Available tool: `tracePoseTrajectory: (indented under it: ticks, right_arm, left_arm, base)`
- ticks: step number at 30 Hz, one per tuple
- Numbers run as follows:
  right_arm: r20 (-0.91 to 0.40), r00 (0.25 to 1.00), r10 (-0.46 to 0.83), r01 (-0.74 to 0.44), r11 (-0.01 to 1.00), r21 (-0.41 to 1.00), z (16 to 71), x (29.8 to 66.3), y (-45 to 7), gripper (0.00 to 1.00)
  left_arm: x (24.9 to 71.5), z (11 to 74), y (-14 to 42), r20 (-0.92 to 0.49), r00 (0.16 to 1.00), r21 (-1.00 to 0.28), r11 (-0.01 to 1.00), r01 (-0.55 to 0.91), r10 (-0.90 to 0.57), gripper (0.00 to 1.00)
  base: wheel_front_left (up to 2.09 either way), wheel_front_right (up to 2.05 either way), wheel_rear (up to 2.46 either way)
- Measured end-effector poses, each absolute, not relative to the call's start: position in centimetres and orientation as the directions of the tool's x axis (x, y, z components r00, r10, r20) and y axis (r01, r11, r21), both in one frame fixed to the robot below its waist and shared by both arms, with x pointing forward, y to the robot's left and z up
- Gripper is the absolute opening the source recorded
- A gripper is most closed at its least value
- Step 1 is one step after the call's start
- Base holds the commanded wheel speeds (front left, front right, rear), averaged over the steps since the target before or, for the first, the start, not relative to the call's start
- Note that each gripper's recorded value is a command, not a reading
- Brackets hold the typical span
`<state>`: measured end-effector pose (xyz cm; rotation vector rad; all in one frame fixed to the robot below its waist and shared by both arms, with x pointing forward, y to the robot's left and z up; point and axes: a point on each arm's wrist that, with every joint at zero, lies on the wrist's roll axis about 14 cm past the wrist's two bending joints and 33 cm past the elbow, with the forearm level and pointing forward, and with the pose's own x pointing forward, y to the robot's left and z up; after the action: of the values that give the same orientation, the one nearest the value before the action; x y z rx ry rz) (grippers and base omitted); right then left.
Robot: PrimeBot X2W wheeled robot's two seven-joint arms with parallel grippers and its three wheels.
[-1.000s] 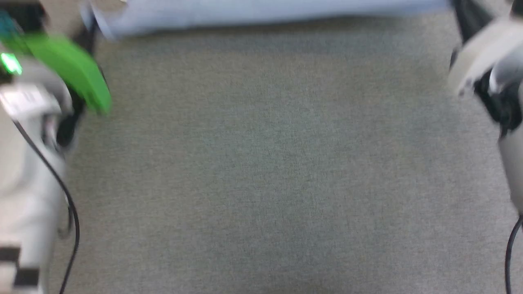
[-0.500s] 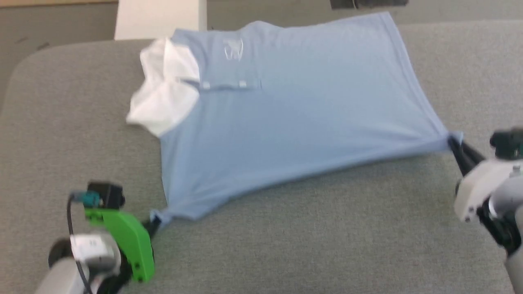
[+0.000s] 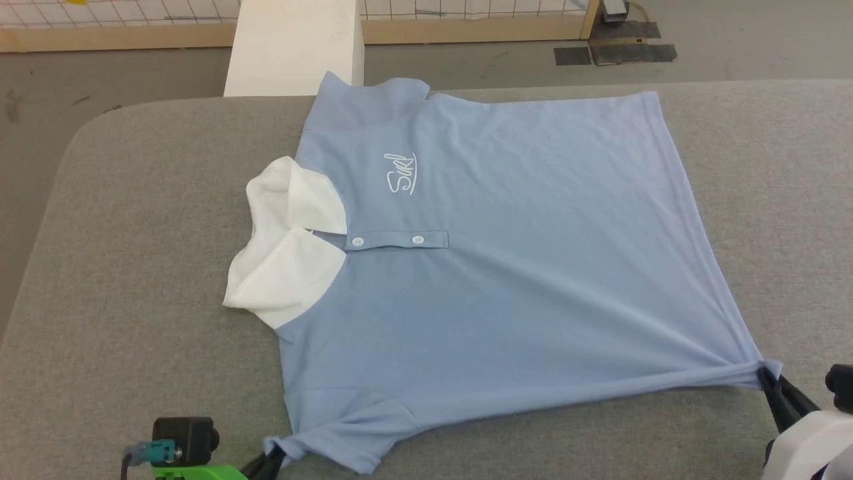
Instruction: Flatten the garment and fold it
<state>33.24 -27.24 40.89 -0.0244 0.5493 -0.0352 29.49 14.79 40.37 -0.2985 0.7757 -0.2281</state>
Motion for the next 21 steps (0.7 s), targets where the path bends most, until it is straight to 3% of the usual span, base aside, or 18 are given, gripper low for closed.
tracePoseTrajectory:
  ticks: [9,14,21]
  right_arm:
    - [-0.289,0.957,0.006,-0.022,0.998,-0.052,44.4,34.6,-24.9,0.0]
    - [-0.237,0.969,0.071,-0.087,0.994,-0.059,45.6,36.9,-23.1,0.0]
    - [-0.224,0.967,0.119,-0.148,0.982,-0.121,46.9,41.0,-22.7,0.0]
  left_arm:
    - [35.0,45.5,13.2,-0.287,0.92,-0.227,0.952,0.207,-0.268,0.0]
    - [39.5,48.9,12.6,-0.112,0.949,-0.129,0.952,0.279,-0.293,0.0]
    - [44.9,51.5,12.4,-0.035,0.946,-0.051,0.946,0.32,-0.322,0.0]
  base:
    - [0.0,0.0,0.0]
    - [0.0,0.0,0.0]
    - [0.0,0.0,0.0]
